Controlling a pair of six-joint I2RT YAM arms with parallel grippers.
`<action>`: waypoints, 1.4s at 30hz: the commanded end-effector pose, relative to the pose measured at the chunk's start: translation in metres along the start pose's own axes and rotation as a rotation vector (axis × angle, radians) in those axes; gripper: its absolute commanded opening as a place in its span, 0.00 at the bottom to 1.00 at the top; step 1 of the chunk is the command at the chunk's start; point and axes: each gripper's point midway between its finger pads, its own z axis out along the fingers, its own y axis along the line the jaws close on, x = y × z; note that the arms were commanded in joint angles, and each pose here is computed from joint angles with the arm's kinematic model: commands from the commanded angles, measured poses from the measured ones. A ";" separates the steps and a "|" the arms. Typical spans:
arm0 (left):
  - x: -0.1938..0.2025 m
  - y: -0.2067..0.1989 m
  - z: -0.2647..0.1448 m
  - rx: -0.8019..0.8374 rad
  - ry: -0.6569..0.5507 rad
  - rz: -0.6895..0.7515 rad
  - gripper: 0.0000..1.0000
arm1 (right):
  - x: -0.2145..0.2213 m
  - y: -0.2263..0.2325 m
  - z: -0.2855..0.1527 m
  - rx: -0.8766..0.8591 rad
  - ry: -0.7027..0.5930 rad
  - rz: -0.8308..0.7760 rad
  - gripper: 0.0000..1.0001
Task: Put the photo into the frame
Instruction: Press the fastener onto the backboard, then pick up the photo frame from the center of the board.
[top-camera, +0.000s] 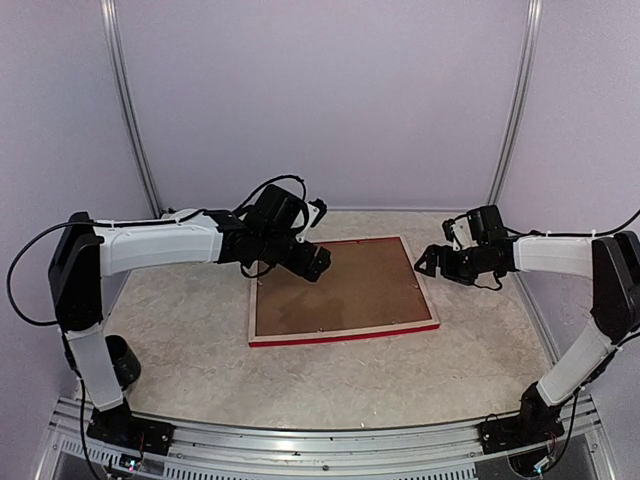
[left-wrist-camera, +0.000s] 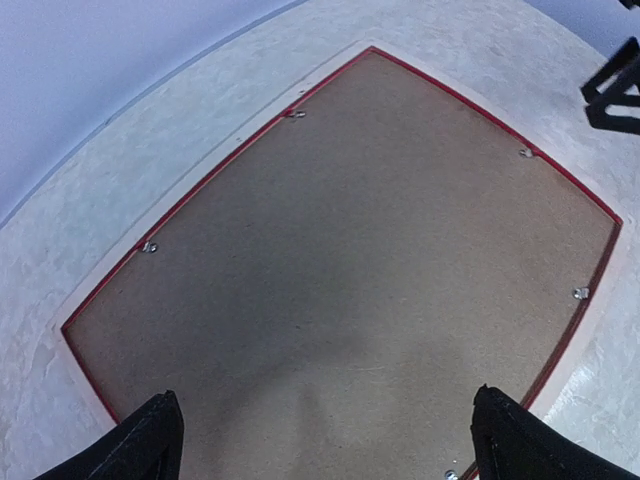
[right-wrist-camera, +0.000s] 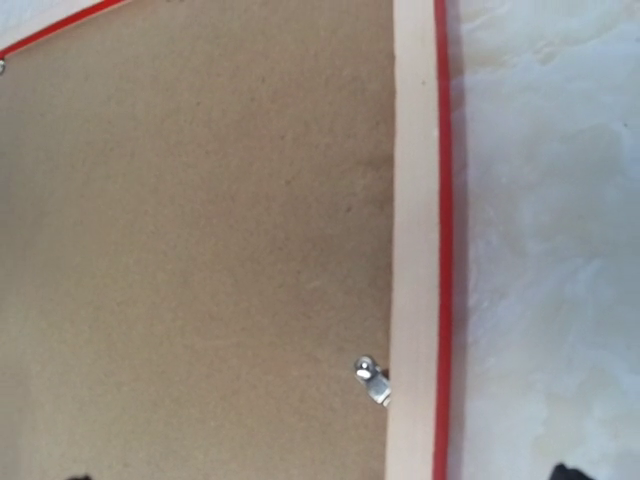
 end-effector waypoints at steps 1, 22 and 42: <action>-0.019 -0.054 -0.016 0.144 -0.079 0.220 0.99 | 0.001 0.000 -0.006 0.014 -0.001 -0.009 0.99; 0.077 -0.149 0.028 0.311 0.179 0.625 0.80 | 0.007 -0.009 -0.008 0.029 0.005 0.014 0.99; 0.124 -0.155 0.055 0.304 0.324 0.711 0.52 | -0.003 -0.008 -0.024 0.026 -0.042 0.016 0.99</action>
